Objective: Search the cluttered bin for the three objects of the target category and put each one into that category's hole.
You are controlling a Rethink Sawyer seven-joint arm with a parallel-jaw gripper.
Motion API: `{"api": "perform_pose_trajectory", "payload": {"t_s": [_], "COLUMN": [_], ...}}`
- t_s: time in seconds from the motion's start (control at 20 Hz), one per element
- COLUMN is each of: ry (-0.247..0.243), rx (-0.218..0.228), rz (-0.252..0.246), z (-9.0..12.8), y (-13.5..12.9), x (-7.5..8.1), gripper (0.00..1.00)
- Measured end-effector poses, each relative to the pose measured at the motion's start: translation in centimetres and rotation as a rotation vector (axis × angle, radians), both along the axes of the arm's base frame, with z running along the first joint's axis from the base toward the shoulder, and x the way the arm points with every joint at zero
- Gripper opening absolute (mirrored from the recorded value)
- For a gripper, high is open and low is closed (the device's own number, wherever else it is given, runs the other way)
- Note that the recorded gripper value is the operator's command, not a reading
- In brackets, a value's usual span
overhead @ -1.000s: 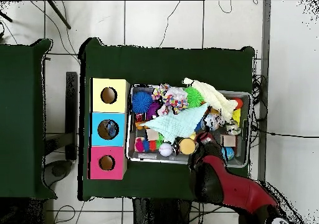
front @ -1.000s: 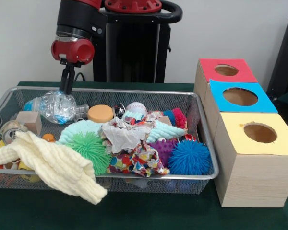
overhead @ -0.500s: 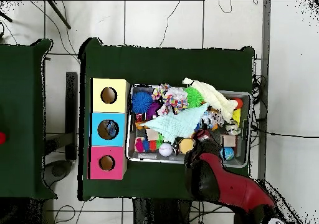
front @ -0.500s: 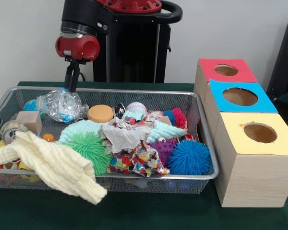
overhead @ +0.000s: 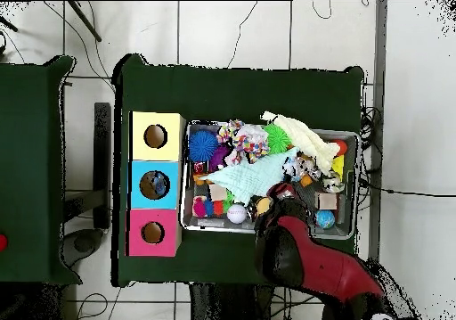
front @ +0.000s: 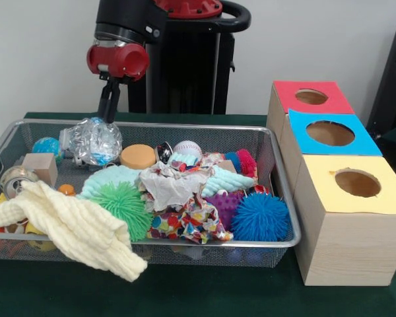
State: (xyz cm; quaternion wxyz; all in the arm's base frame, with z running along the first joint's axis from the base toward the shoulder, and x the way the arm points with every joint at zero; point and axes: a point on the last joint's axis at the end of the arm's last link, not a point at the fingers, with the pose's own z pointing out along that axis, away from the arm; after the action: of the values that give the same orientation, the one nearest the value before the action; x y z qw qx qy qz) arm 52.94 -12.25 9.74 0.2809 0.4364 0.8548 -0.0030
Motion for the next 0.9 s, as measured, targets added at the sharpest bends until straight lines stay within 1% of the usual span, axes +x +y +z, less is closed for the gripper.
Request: {"api": "perform_pose_trajectory", "payload": {"t_s": [0.25,0.55,0.9], "ry": [0.003,0.024,0.049], "rx": [-0.001,0.006,0.01], "rz": [-0.015,-0.035,-0.068], "z": [0.6,0.8,0.9], "y": [1.6,3.9,6.2], "x": [0.0,-1.0,-1.6], "gripper": [0.0,0.0,0.0]}}
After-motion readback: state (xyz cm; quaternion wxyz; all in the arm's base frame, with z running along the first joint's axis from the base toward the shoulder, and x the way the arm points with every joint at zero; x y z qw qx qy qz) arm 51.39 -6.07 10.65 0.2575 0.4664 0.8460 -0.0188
